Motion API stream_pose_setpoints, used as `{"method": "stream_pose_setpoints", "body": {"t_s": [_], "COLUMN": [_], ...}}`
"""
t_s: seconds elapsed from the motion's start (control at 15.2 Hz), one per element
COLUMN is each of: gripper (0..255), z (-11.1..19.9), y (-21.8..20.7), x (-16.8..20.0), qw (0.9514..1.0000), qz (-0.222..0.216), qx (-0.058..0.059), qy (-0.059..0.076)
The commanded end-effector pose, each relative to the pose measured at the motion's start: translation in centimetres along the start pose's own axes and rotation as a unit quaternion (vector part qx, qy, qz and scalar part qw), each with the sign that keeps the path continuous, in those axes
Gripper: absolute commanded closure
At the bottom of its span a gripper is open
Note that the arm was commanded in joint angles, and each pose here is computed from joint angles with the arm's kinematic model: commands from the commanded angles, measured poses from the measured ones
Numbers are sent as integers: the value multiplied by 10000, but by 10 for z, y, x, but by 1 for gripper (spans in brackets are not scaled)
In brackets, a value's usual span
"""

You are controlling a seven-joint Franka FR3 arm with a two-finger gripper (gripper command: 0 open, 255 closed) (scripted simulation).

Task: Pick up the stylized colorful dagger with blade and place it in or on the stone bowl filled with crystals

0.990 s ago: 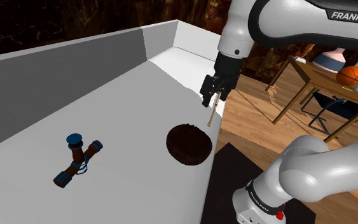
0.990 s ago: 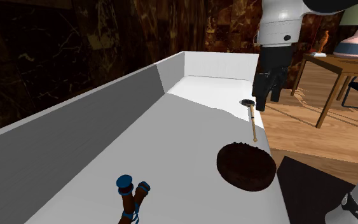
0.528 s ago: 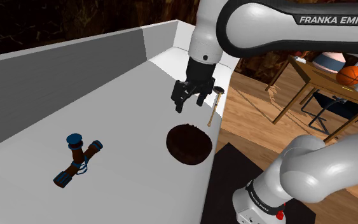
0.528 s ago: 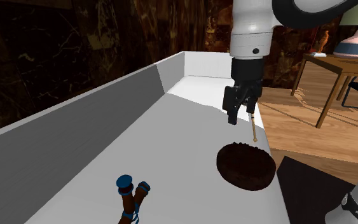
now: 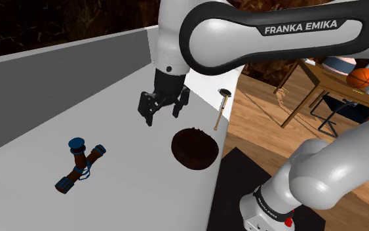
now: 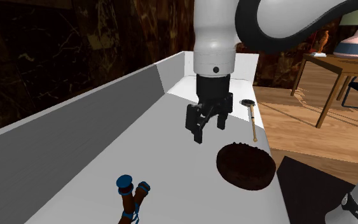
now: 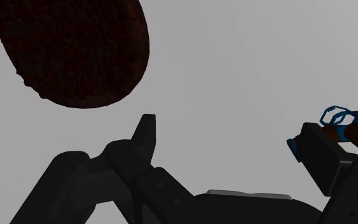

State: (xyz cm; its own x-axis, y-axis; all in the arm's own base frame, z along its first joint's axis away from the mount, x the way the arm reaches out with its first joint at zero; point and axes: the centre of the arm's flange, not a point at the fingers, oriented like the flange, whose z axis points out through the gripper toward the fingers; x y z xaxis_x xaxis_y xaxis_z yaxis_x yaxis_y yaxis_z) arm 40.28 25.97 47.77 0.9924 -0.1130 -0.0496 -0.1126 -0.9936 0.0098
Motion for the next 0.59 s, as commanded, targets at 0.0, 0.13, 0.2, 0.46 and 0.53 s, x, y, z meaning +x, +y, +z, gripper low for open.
{"method": "stream_pose_setpoints", "body": {"t_s": [0.0,0.13,0.2,0.46,0.53], "gripper": [0,0,0,0,0], "z": [6,12,15,27,30], "y": [-25,-49,-61,-110,-122], "x": [7,14,18,32,36], "qw": [10000,10000,10000,9999,9998], "qz": [4,1,0,-5,-6], "qx": [11,14,16,21,23], "qy": [35,69,87,156,173]}}
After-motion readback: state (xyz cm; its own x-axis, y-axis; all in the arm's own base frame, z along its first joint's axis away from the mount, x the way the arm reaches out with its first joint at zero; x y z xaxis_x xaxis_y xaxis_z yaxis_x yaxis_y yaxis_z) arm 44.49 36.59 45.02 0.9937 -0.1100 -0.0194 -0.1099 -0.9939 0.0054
